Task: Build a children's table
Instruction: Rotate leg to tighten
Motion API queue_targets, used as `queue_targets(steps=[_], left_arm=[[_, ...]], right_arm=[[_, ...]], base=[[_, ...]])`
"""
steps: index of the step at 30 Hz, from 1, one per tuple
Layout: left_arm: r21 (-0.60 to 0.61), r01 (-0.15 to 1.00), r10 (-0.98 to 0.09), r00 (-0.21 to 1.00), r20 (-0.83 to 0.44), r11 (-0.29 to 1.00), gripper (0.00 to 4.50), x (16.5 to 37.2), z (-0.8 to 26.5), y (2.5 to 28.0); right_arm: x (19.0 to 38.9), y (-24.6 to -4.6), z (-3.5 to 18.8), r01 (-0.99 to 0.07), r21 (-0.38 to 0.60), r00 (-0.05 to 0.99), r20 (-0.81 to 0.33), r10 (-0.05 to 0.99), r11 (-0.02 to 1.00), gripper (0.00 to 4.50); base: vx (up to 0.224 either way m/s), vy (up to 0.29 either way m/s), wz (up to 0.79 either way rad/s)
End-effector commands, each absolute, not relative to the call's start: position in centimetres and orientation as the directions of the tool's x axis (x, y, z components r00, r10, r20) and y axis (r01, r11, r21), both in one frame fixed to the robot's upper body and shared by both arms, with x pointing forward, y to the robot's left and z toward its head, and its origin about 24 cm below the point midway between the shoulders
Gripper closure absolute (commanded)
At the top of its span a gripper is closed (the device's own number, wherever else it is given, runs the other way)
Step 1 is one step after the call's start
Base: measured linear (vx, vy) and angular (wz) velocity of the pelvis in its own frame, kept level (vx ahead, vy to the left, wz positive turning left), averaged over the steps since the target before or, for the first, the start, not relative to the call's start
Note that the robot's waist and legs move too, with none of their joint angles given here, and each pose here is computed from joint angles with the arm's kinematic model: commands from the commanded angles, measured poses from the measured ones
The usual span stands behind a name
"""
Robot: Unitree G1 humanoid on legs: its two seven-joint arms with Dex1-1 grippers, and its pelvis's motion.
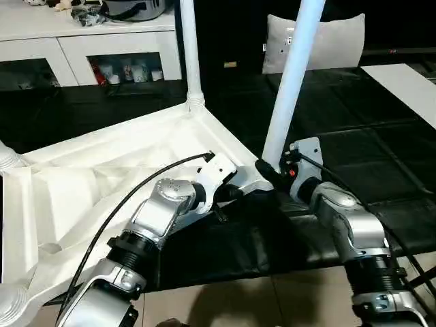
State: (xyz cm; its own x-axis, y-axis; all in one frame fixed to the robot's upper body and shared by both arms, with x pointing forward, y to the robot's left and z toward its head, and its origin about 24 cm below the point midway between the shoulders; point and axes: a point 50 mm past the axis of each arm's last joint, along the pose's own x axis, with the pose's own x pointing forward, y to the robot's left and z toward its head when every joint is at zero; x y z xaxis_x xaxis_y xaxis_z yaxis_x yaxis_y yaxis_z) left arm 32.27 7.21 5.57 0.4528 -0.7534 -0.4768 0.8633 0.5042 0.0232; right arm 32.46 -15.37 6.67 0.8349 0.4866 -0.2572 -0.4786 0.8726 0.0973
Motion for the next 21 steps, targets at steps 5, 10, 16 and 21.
queue_targets(steps=[5, 10, 16, 21], left_arm=[[0.098, 0.909, -0.804, 0.406, -0.434, 0.406, 4.5, 32.5, 7.2, 8.2], [0.104, 0.954, -0.817, 0.294, -0.497, 0.28, 4.5, 31.8, 6.7, 9.6], [0.104, 0.986, -0.842, 0.168, -0.512, 0.134, 4.5, 31.1, 6.8, 10.3], [0.07, 0.998, -0.841, 0.032, -0.539, -0.007, 4.5, 30.3, 6.9, 11.0]], right_arm=[[31.1, -16.3, 7.2, -0.659, 0.086, 0.707, -0.267, 0.655, 0.747, 0.62], [30.2, -17.6, 7.7, -0.778, 0.043, 0.586, -0.31, 0.749, 0.626, 0.24], [29.3, -18.3, 8.1, -0.872, 0.077, 0.434, -0.334, 0.836, 0.484, 0.56], [28.5, -18.4, 7.8, -0.925, 0.14, 0.287, -0.354, 0.89, 0.354, 0.97]], base=[[0.0, 0.0, 0.0], [0.0, 0.0, 0.0], [0.0, 0.0, 0.0], [0.0, 0.0, 0.0]])
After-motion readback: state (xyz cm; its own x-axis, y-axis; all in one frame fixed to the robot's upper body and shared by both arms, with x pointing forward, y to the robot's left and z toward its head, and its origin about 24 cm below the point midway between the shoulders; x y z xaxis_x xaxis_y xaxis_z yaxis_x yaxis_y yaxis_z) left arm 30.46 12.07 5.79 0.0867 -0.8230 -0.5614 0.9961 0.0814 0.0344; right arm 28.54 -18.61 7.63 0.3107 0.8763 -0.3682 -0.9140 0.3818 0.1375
